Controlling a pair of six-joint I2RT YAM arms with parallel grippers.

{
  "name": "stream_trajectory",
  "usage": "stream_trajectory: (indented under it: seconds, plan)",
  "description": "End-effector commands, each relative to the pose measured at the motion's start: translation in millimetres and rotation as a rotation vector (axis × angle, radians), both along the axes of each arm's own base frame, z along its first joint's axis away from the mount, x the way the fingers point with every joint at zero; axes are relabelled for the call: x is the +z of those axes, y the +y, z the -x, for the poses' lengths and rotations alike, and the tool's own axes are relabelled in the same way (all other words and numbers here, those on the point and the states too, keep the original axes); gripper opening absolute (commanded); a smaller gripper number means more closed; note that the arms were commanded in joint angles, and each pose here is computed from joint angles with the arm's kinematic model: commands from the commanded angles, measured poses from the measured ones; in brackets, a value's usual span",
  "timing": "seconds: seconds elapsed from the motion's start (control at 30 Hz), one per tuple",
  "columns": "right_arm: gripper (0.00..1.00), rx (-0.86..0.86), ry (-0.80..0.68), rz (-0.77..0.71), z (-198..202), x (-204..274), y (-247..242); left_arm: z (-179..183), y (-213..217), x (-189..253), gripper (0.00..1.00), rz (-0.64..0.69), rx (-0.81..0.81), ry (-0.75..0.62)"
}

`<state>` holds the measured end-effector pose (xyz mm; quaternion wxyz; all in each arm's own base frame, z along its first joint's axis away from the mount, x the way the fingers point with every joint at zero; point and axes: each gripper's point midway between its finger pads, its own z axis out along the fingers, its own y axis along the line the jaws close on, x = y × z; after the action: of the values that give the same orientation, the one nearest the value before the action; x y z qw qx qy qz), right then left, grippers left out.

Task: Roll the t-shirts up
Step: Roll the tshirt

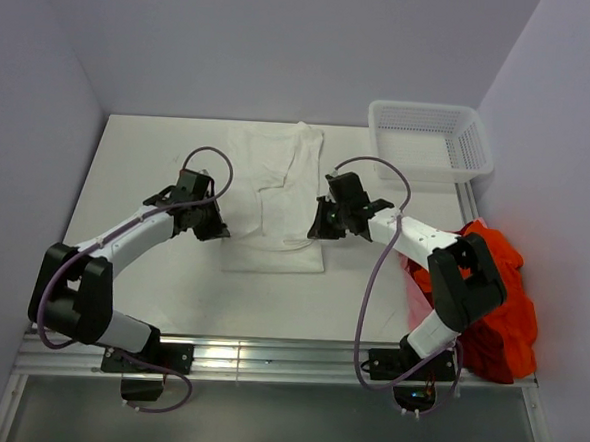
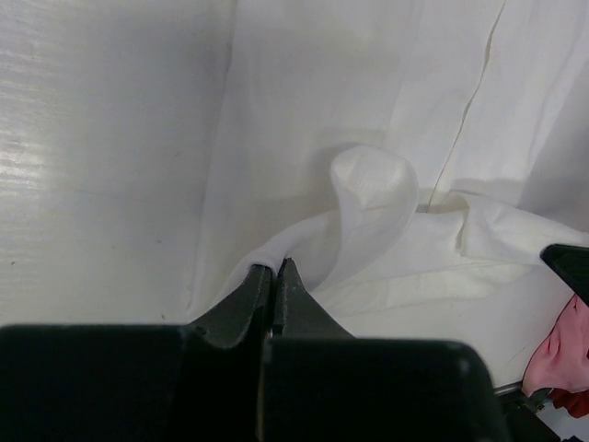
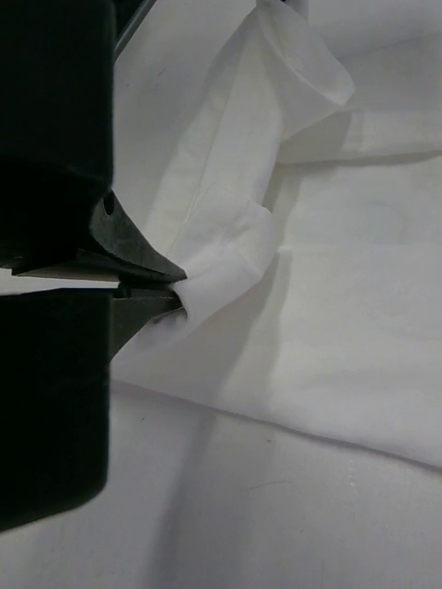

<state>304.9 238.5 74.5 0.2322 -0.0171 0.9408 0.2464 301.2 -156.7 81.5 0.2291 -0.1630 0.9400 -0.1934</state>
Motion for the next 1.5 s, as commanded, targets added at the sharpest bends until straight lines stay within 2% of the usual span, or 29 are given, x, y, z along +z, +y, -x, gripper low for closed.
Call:
stream_trajectory:
  seconds: [0.0, 0.1, 0.23, 0.27, 0.33, 0.37, 0.47, 0.6, 0.7, 0.83, 0.9, 1.17, 1.37, 1.47]
  plan:
    - [0.05, -0.005, -0.069, -0.053, -24.7, 19.4, 7.8, -22.3, -7.3, 17.9, 0.01, 0.039, -0.024, -0.081]
    - [0.10, -0.021, -0.066, -0.082, -30.9, 18.7, 7.3, -25.5, -8.5, 12.3, 0.03, 0.049, -0.031, -0.067]
    - [0.21, -0.039, -0.055, -0.129, -39.5, 18.5, 7.6, -32.6, -14.4, 8.2, 0.13, 0.115, -0.053, -0.055]
    - [0.27, -0.059, -0.049, -0.146, -43.8, 19.5, 5.1, -37.8, -15.5, 9.8, 0.28, 0.125, -0.051, -0.063]
    - [0.43, -0.059, -0.048, -0.196, -50.0, 23.5, 8.7, -43.1, -16.0, 6.0, 0.40, 0.161, -0.056, -0.044]
    - [0.44, -0.087, -0.039, -0.223, -56.5, 26.1, 5.8, -50.8, -18.9, 10.6, 0.47, 0.190, -0.059, -0.061]
    - [0.52, -0.116, -0.020, -0.309, -68.7, 32.5, 7.7, -63.8, -21.5, 13.0, 0.55, 0.299, -0.064, -0.034]
    - [0.54, -0.144, -0.011, -0.424, -83.6, 39.1, 8.5, -80.5, -18.9, 10.7, 0.58, 0.480, -0.052, 0.005]
    - [0.54, -0.159, -0.008, -0.435, -87.0, 39.5, 2.7, -83.8, -6.0, 6.6, 0.62, 0.529, -0.011, 0.026]
    - [0.54, -0.127, -0.052, -0.389, -79.5, 39.1, -4.3, -78.7, 15.0, 2.1, 0.66, 0.453, 0.039, 0.031]
    - [0.53, -0.112, -0.073, -0.370, -74.2, 43.2, -7.9, -76.3, 25.0, 10.4, 0.66, 0.398, 0.056, -0.016]
    - [0.53, -0.161, -0.122, -0.189, -57.8, 26.1, -39.3, -38.1, 46.7, 16.1, 0.66, 0.280, 0.118, -0.101]
    - [0.54, -0.169, -0.142, -0.075, -57.5, 12.5, -37.4, -38.7, 49.2, 13.8, 0.66, 0.204, 0.127, -0.119]
    - [0.52, -0.159, -0.123, -0.055, -59.3, 2.0, -31.9, -41.2, 42.8, 1.5, 0.64, 0.175, 0.112, -0.085]
